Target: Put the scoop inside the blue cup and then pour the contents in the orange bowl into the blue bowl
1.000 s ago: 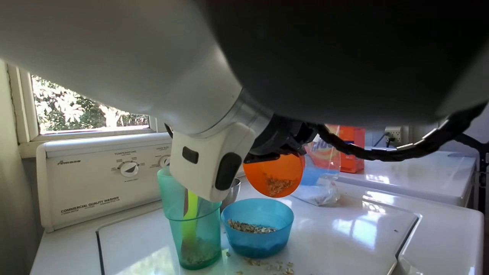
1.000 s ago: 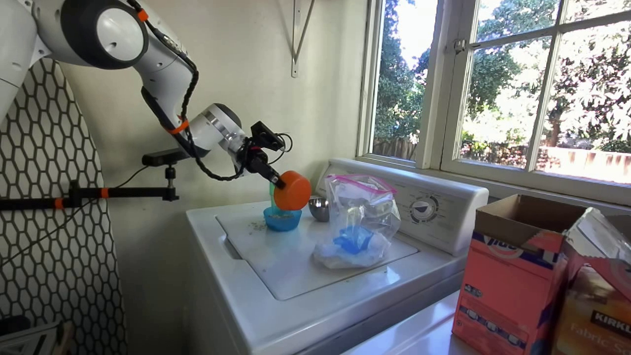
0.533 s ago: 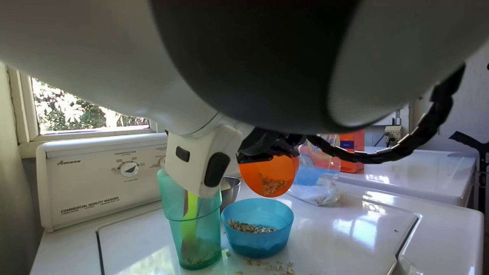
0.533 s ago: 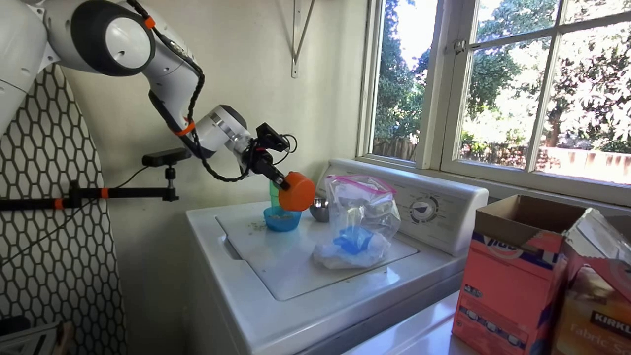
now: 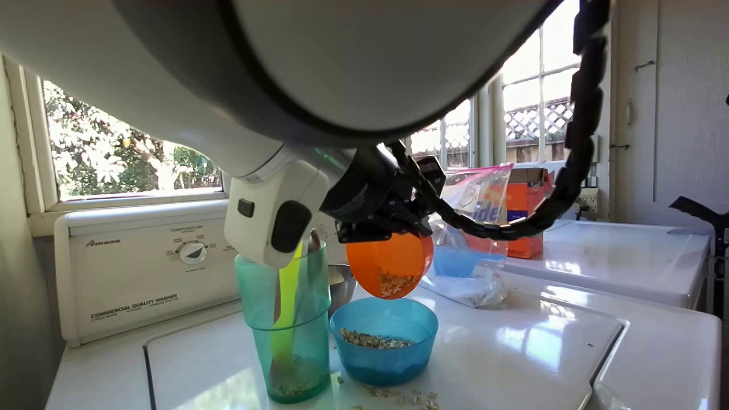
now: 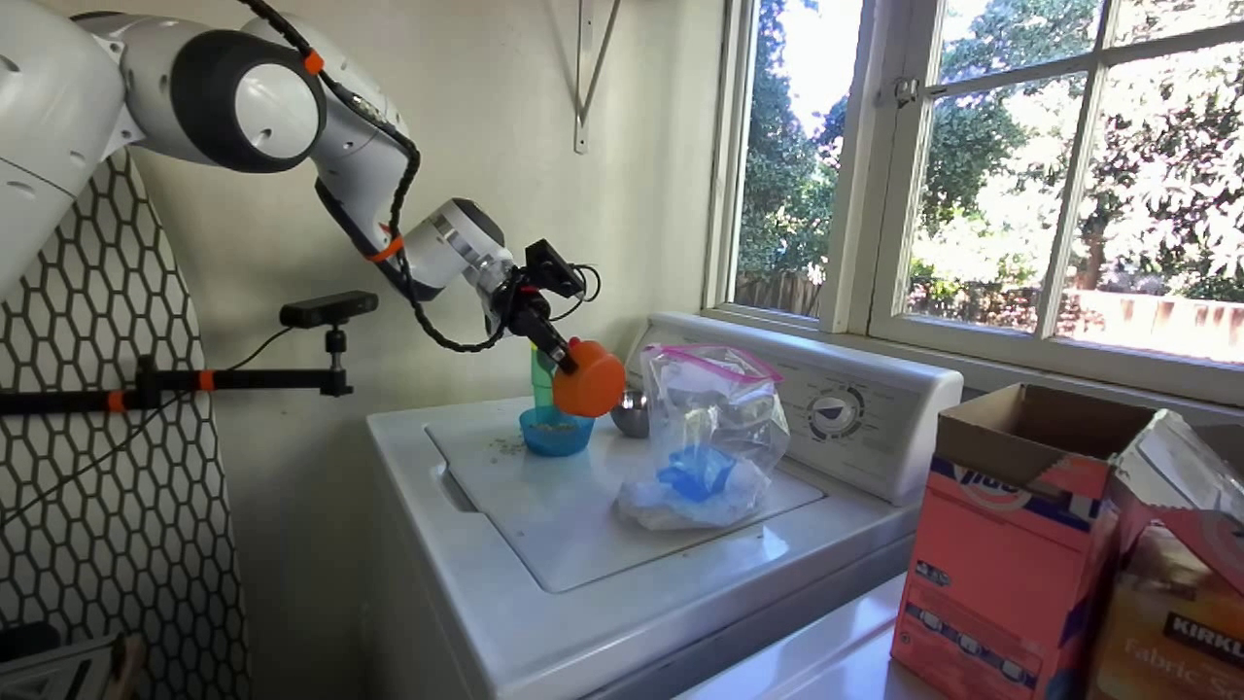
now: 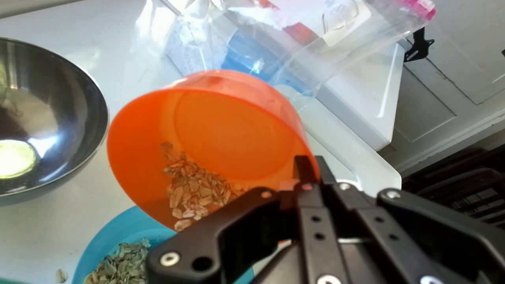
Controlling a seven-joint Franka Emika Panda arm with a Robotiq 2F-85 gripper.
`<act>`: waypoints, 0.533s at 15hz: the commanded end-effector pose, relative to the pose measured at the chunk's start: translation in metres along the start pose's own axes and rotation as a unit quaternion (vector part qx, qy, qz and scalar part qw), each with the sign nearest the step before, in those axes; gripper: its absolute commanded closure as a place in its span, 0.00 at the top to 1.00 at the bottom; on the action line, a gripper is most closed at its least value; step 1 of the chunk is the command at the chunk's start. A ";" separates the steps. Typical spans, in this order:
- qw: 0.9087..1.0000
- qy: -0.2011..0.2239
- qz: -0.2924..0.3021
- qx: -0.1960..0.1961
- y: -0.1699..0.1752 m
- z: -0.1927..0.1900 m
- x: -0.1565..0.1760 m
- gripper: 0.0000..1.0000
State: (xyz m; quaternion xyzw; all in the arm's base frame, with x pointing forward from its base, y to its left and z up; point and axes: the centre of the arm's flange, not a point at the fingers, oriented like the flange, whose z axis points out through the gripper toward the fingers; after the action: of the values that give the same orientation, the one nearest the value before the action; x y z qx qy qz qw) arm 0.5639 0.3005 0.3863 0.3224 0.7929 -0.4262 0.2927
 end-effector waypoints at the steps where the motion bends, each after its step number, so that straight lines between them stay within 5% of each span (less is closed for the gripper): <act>1: 1.000 0.004 -0.002 -0.001 0.000 -0.002 -0.002 0.04; 8: 0.997 0.006 -0.066 0.043 0.007 -0.001 0.011 0.01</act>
State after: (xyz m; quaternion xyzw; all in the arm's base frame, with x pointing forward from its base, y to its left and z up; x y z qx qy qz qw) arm 0.5640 0.3013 0.3826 0.3058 0.7991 -0.4408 0.2715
